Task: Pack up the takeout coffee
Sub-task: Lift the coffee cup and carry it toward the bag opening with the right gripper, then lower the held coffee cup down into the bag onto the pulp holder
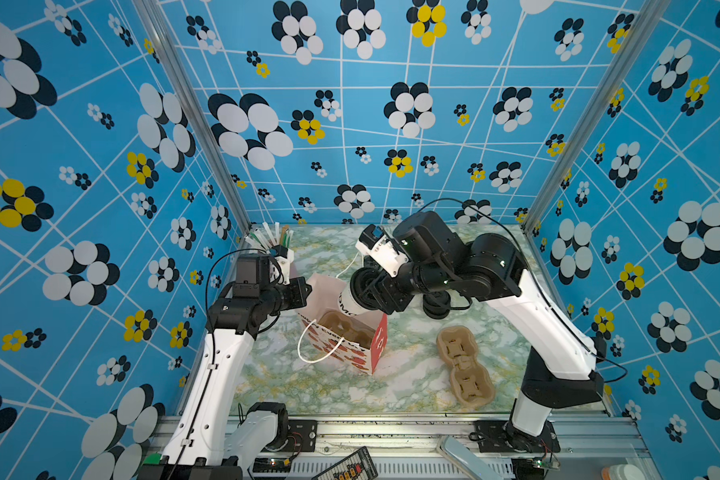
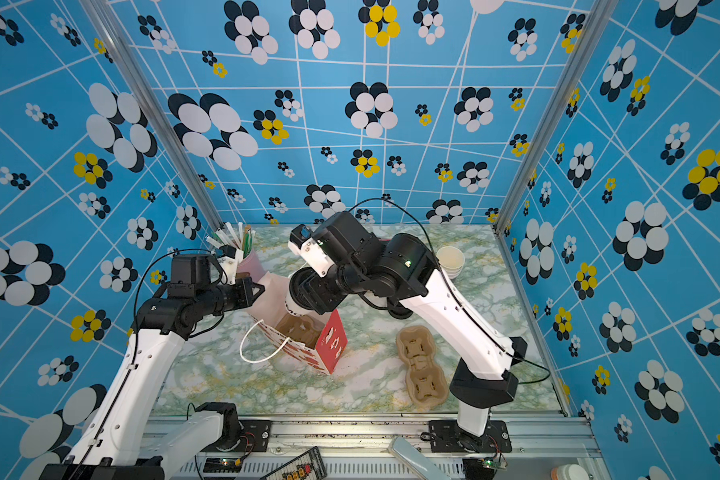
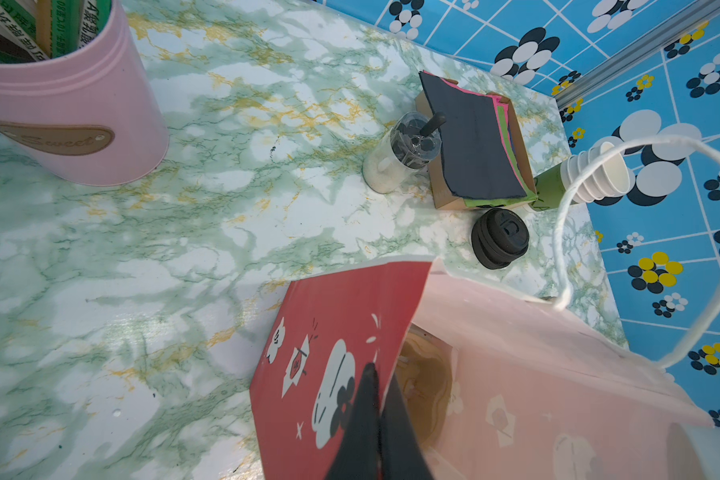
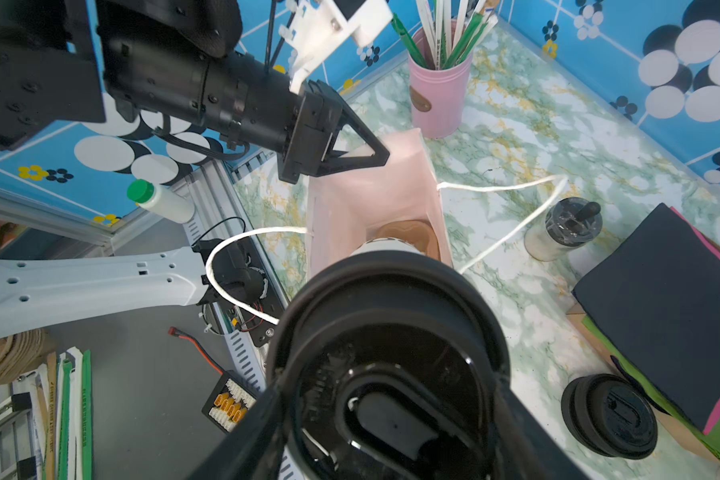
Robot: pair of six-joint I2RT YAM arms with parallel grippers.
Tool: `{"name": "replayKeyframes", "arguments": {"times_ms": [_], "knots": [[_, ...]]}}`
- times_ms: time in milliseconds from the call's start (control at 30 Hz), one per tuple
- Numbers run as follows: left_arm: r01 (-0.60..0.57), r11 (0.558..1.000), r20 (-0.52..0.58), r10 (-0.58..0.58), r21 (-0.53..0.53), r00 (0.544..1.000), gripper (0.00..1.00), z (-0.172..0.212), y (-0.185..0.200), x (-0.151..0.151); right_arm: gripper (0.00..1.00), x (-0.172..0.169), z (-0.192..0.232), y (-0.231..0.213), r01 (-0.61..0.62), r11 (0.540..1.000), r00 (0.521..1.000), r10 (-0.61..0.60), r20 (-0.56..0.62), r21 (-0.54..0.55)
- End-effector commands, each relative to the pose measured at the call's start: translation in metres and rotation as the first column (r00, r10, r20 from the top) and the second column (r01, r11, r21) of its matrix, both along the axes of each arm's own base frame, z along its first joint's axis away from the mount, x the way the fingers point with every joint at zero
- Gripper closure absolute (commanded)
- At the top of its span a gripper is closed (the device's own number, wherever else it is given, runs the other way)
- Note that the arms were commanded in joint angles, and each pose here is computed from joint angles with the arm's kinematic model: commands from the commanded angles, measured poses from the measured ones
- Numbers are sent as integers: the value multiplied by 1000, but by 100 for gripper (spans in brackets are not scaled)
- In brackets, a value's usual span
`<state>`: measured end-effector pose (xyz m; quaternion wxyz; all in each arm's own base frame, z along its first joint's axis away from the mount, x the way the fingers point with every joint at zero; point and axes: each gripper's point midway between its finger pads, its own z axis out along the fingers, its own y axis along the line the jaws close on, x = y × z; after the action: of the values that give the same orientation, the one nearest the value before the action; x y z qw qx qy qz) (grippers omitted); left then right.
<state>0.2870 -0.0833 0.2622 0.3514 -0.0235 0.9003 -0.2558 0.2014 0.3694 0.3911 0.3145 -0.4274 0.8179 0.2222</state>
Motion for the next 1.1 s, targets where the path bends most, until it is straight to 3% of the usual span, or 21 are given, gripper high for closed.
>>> {"name": "replayKeyframes", "arguments": {"times_ms": [0, 333, 1067], "knots": [[20, 1000, 2, -19, -13, 1000, 100, 1, -4, 2, 34, -1, -11, 1, -7, 998, 1000, 7, 8, -61], [23, 1000, -9, -24, -12, 1000, 100, -3, -4, 1, 35, 7, -60, 16, -20, 978, 1000, 14, -26, -208], [39, 999, -19, -39, -1, 999, 100, -5, -5, -1, 35, 14, -133, 35, -94, 918, 994, 66, -86, -386]]}}
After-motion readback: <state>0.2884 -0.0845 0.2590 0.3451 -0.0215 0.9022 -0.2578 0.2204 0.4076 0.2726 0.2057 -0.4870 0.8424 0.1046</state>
